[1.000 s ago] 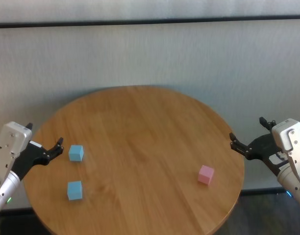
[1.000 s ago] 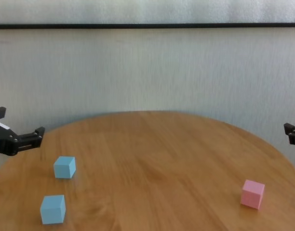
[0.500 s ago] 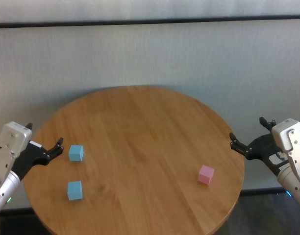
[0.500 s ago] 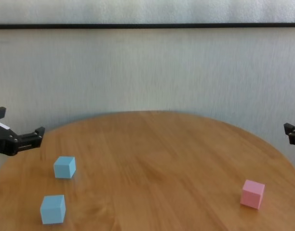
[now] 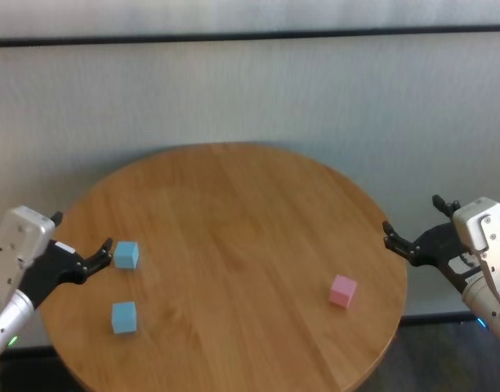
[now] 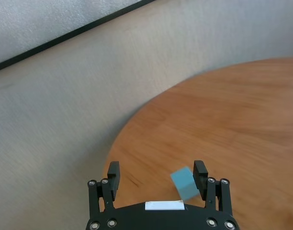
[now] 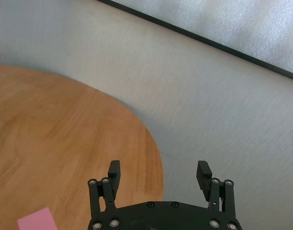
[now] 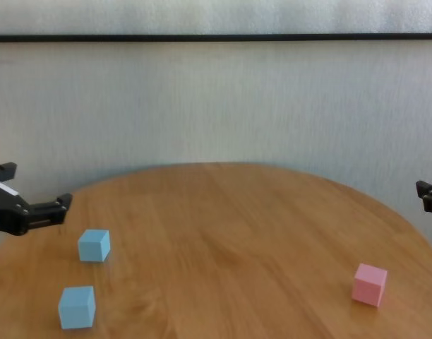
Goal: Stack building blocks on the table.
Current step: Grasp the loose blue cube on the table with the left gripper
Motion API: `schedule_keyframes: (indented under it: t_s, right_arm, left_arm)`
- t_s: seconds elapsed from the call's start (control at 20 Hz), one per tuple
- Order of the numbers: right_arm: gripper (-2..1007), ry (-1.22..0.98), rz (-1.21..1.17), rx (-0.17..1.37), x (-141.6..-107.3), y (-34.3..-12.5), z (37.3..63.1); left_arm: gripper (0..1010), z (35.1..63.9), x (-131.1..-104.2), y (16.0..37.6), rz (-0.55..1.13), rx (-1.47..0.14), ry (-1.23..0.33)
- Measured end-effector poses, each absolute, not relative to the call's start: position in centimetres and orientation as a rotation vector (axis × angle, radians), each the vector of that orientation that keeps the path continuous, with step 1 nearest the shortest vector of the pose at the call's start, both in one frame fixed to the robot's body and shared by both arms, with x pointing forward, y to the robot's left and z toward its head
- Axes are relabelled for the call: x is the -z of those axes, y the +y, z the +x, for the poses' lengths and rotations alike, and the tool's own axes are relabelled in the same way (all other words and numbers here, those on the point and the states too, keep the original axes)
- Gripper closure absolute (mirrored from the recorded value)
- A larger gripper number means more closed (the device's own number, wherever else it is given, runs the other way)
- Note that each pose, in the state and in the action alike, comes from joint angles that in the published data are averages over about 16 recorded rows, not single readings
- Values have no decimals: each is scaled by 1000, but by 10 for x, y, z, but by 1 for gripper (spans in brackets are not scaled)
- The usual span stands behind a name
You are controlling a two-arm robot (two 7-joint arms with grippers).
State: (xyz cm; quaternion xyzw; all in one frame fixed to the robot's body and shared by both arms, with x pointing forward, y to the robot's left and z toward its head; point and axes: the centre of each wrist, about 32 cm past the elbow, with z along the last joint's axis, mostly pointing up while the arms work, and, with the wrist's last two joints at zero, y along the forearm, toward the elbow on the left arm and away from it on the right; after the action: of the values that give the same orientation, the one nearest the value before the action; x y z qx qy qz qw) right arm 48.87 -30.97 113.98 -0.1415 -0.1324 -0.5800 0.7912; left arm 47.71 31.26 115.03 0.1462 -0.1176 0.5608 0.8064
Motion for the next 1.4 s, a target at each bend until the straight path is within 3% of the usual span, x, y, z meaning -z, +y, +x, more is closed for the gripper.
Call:
schedule_keyframes:
  t_s: [0.7,1.4]
  right_arm:
    - [0,-285,-305,1248,-1140,-310,489]
    - [1,-285,-305,1248,-1140,-310,489]
  left_arm:
    - [11,441,-1186,322,406,-1014,-135]
    - [11,427,-1194,306,403,-888,71]
